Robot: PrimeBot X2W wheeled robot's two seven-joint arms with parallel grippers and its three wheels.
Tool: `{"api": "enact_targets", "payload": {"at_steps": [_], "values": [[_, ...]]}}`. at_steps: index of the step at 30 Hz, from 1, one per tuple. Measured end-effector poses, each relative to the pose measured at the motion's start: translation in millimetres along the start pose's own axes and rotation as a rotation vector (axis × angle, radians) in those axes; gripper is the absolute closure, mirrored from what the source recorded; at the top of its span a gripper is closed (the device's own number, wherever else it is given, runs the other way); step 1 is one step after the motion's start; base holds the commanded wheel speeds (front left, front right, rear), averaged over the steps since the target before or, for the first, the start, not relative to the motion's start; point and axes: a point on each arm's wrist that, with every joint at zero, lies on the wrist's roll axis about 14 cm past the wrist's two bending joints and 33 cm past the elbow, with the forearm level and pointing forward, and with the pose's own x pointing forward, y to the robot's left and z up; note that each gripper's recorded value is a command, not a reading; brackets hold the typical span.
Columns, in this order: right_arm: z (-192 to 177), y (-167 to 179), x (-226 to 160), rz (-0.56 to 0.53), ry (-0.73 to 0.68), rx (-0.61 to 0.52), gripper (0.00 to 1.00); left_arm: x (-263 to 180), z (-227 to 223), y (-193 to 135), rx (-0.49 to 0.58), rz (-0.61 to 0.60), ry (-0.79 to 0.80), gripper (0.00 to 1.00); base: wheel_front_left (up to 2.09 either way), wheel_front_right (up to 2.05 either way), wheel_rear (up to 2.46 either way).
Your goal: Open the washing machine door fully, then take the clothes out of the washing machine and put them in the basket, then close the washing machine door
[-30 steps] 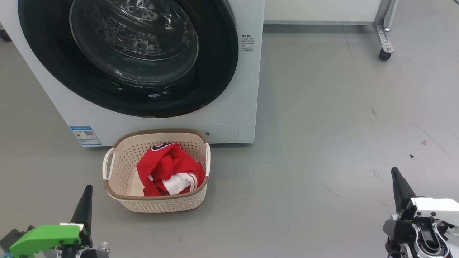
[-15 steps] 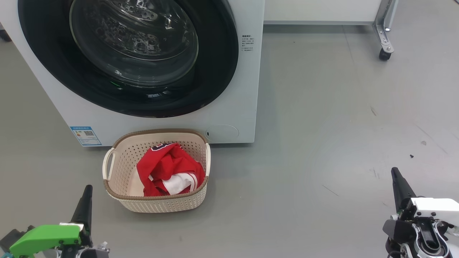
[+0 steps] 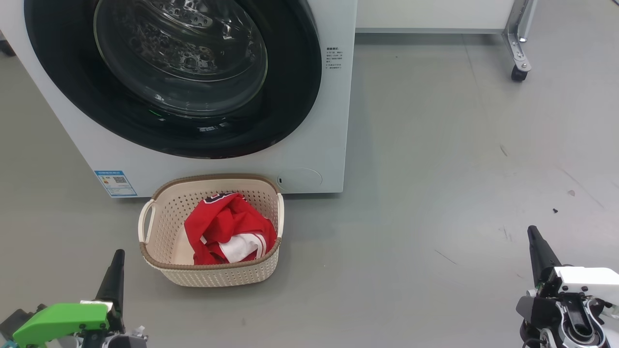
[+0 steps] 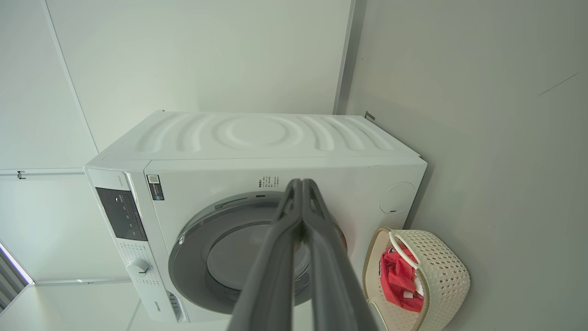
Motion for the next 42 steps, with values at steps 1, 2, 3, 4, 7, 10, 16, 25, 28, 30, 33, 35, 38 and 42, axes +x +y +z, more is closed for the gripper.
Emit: {"api": "enact_targets", "payload": {"at_steps": [1, 2, 3, 4, 7, 10, 16, 25, 28, 30, 33, 35, 38, 42], "values": [[0.0, 0.0, 0.0, 0.000, 0.000, 0.000, 1.00, 0.0, 0.0, 0.0, 0.000, 0.000, 0.000, 1.00, 0.00, 0.00, 0.00], [-0.1, 0.0, 0.0, 0.000, 0.000, 0.000, 1.00, 0.0, 0.0, 0.0, 0.000, 0.000, 0.000, 1.00, 0.00, 0.00, 0.00], [-0.1, 0.1, 0.0, 0.000, 0.000, 0.000, 1.00, 0.0, 0.0, 0.0, 0.000, 0.000, 0.000, 1.00, 0.00, 0.00, 0.00], [-0.1, 0.0, 0.0, 0.000, 0.000, 0.000, 1.00, 0.0, 0.0, 0.0, 0.000, 0.000, 0.000, 1.00, 0.00, 0.00, 0.00], [-0.1, 0.1, 0.0, 0.000, 0.000, 0.000, 1.00, 0.0, 0.0, -0.1, 0.000, 0.000, 0.000, 1.00, 0.00, 0.00, 0.00], [0.0, 0.1, 0.0, 0.000, 0.000, 0.000, 1.00, 0.0, 0.0, -0.1, 0.000, 0.000, 0.000, 1.00, 0.00, 0.00, 0.00], [0.0, 0.1, 0.0, 0.000, 0.000, 0.000, 1.00, 0.0, 0.1, -0.1, 0.000, 0.000, 0.000, 1.00, 0.00, 0.00, 0.00], [-0.1, 0.1, 0.0, 0.000, 0.000, 0.000, 1.00, 0.0, 0.1, -0.1, 0.000, 0.000, 0.000, 1.00, 0.00, 0.00, 0.00], [0.0, 0.1, 0.0, 0.000, 0.000, 0.000, 1.00, 0.0, 0.1, -0.2, 0.000, 0.000, 0.000, 1.00, 0.00, 0.00, 0.00], [0.0, 0.1, 0.0, 0.000, 0.000, 0.000, 1.00, 0.0, 0.1, -0.1, 0.000, 0.000, 0.000, 1.00, 0.00, 0.00, 0.00], [0.0, 0.1, 0.0, 0.000, 0.000, 0.000, 1.00, 0.0, 0.1, -0.1, 0.000, 0.000, 0.000, 1.00, 0.00, 0.00, 0.00], [-0.4, 0.1, 0.0, 0.000, 0.003, 0.000, 1.00, 0.0, 0.2, -0.1, 0.000, 0.000, -0.001, 1.00, 0.00, 0.00, 0.00], [-0.5, 0.1, 0.0, 0.000, 0.004, 0.000, 1.00, 0.0, 0.2, -0.1, 0.000, 0.000, -0.001, 1.00, 0.00, 0.00, 0.00], [-0.5, 0.1, 0.0, 0.000, 0.004, 0.000, 1.00, 0.0, 0.3, -0.1, 0.000, 0.000, -0.001, 1.00, 0.00, 0.00, 0.00]]}}
